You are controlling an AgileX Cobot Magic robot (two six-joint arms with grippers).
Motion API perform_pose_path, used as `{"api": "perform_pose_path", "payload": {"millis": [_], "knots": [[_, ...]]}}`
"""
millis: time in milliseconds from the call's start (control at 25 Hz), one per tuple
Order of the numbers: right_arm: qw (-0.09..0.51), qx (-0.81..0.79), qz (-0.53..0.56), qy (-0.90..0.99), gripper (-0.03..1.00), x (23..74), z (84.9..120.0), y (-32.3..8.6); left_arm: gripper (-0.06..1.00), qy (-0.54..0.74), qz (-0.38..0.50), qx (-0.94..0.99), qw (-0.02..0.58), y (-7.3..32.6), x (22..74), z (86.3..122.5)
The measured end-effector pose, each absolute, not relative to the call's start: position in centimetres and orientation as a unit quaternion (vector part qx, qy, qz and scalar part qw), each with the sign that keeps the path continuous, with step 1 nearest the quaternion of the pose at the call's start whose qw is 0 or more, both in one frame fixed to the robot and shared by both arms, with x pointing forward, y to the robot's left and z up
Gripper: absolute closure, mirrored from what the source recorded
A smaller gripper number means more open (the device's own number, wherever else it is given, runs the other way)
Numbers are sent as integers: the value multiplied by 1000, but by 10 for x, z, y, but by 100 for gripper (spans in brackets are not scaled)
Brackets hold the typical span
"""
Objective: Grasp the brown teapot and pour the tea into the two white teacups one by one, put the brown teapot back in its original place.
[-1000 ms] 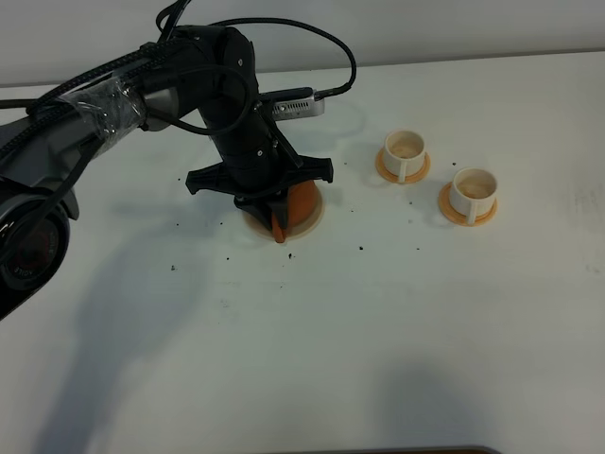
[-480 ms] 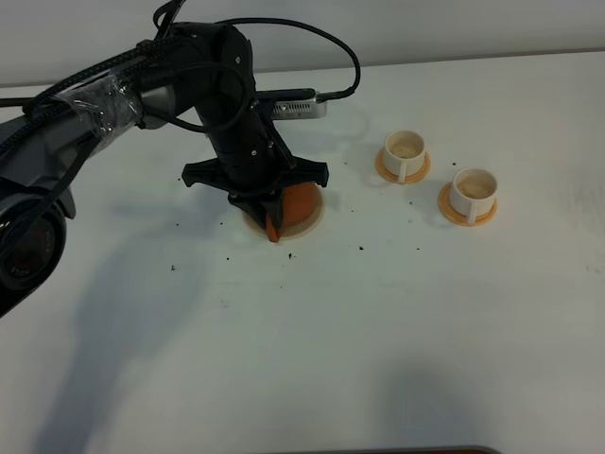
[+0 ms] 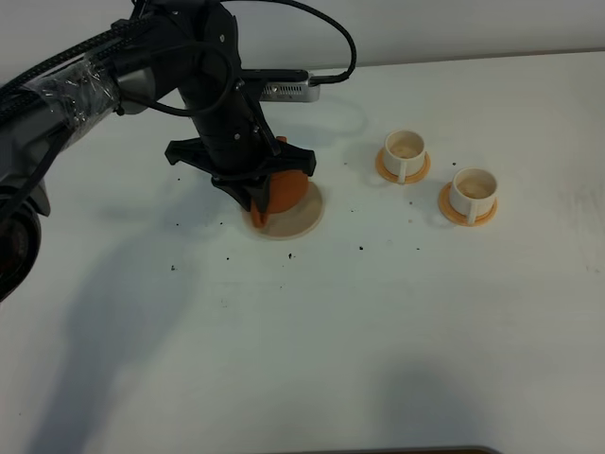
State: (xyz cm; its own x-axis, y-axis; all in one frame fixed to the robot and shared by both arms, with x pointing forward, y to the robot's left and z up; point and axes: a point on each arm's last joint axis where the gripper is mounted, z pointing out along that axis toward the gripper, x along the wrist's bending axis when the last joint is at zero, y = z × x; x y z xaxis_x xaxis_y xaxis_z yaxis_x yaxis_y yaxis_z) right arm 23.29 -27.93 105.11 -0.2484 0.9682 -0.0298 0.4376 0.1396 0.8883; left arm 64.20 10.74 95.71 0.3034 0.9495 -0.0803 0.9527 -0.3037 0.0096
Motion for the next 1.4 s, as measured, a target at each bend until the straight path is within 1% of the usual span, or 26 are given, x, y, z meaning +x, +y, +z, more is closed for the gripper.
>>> {"api": "perform_pose_path", "payload": {"millis": [160,320,480,600,920,1080,1160,1320,1400], "knots": [[329,517,403,679,68,233,1051,-279,83,543,-18,839,23,109,644,960],[329,517,403,679,68,233,1051,-279,83,468,0,883,43,106,650,979],[329,517,403,679,68,233,1051,-279,83,362,28,929,68,102,657,998],[329,517,403,679,68,233,1051,-279,83,260,46,962,72,98,658,1005],[329,517,403,679,68,233,1051,-279,83,97,124,981,112,66,658,1009],[329,517,403,679,68,233,1051,-279,83,52,153,979,126,51,658,1007],[329,517,403,679,68,233,1051,-279,83,36,162,978,125,44,658,1001],[329,517,403,679,68,233,1051,-279,83,-10,180,978,104,33,660,984],[329,517,403,679,68,233,1051,-279,83,-27,192,976,100,28,660,982]]}}
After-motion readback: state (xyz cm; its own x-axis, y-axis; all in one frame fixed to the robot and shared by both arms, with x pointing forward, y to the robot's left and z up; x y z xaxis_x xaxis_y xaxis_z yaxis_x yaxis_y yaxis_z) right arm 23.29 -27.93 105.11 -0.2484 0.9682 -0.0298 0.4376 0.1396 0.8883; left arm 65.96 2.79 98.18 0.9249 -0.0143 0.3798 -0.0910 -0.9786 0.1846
